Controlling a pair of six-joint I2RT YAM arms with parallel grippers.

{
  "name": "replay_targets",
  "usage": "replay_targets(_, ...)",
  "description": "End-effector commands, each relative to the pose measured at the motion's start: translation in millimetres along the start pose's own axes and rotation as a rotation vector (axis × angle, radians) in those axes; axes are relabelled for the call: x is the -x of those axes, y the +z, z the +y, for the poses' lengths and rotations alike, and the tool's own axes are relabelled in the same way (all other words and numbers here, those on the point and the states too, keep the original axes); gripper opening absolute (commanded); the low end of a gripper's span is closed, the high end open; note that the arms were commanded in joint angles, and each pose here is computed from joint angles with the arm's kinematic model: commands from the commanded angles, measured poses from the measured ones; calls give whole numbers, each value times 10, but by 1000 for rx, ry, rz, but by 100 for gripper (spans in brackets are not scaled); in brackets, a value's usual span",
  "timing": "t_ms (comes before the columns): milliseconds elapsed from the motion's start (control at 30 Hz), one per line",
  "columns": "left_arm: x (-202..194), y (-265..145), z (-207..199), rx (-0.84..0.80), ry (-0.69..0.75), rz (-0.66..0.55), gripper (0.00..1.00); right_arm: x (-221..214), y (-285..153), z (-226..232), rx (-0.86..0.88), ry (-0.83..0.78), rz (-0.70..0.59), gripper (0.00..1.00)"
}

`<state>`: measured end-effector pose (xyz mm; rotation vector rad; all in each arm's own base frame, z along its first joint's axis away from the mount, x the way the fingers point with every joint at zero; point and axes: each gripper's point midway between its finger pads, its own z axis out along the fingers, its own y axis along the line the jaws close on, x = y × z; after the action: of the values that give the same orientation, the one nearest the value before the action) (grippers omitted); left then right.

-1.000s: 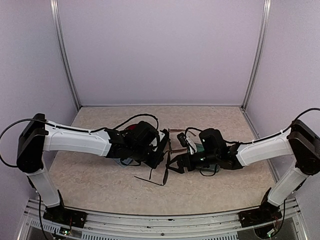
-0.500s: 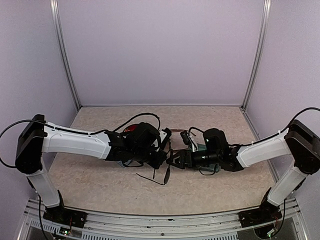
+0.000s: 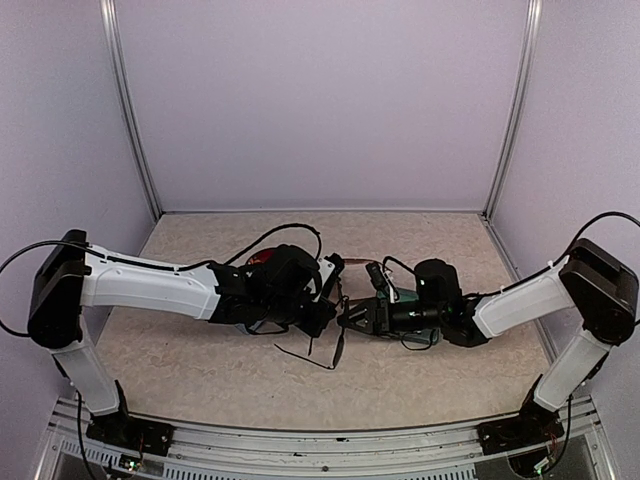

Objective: Organize the sunglasses
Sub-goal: Fold the right temple of the sunglasses with the sunglasses.

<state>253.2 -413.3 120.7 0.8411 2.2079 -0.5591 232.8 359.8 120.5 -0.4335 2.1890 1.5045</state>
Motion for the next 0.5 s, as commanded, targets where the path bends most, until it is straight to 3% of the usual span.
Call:
replay_targets(0,142,-112,-91,-29,15,-56,0,20,-21,-50,19,24,-15,65)
replay_targets(467,116,-112,-126,-48,22,-61,0,34,-26,-56,51,40,-24,80)
